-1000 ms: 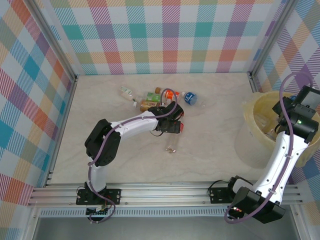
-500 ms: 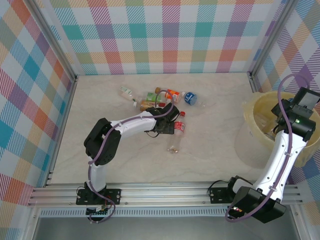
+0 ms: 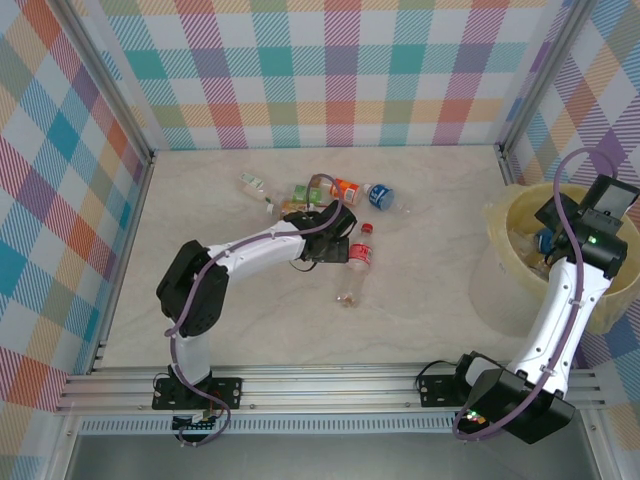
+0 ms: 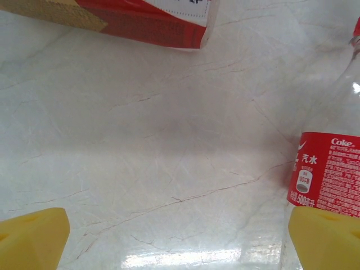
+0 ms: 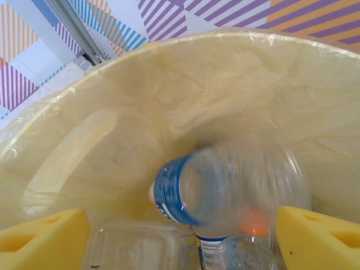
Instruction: Put the plastic bottles in the bin
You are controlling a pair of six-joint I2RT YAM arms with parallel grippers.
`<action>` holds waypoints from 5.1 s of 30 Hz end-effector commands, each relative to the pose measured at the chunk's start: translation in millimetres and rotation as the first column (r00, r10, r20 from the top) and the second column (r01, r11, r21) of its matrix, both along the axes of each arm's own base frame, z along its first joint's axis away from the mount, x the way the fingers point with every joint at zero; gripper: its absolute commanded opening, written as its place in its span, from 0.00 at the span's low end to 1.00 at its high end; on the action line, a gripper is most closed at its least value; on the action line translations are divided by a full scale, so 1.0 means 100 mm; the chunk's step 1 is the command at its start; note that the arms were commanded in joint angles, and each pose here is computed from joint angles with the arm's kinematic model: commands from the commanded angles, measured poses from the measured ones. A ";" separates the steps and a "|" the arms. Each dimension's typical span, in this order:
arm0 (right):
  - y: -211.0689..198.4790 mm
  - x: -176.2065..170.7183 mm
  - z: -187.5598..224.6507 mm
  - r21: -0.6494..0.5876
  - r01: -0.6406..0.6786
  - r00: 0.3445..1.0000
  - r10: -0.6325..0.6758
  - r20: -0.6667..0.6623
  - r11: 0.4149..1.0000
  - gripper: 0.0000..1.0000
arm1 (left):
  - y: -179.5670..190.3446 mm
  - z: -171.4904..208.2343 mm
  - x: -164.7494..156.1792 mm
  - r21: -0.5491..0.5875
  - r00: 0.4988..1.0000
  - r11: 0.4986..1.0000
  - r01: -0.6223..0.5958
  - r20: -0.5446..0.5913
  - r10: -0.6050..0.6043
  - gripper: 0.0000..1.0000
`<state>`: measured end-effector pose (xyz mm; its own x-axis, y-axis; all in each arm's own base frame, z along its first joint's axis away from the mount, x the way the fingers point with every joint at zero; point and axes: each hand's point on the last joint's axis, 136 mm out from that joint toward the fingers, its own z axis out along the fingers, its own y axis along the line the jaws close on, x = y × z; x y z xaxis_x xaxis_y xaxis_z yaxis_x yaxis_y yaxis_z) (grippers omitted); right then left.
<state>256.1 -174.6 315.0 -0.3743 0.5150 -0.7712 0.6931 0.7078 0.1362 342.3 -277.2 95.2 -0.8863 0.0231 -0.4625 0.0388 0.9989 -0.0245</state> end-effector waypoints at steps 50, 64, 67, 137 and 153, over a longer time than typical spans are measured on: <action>2.94 0.47 0.74 0.059 -0.895 0.398 0.730 0.555 0.443 1.00 | 1.01 0.13 1.37 -0.580 0.637 0.429 -0.692 -0.211 0.742 0.98; 2.89 0.44 0.68 0.046 -0.882 0.421 0.742 0.522 0.468 1.00 | 0.95 -0.24 1.36 -0.557 0.627 0.416 -0.719 -0.262 0.734 0.87; 2.90 0.46 0.65 0.054 -0.882 0.426 0.742 0.518 0.468 1.00 | 1.03 -0.28 1.31 -0.543 0.620 0.425 -0.724 -0.242 0.747 0.85; 2.85 0.43 0.60 0.042 -0.870 0.447 0.750 0.488 0.492 1.00 | 0.86 -0.54 0.99 0.230 0.803 0.772 0.592 -0.087 -0.590 0.85; 2.94 0.48 0.50 0.092 -0.883 0.439 0.743 0.505 0.460 1.00 | 0.65 -0.18 0.72 0.081 0.848 0.847 0.525 0.035 -0.529 0.59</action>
<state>303.8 111.1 366.3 -0.4805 0.3175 -0.8175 -0.3192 0.8049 0.5002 429.8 -198.7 58.3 -0.6987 0.5605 -0.4446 0.5676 0.8126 0.1323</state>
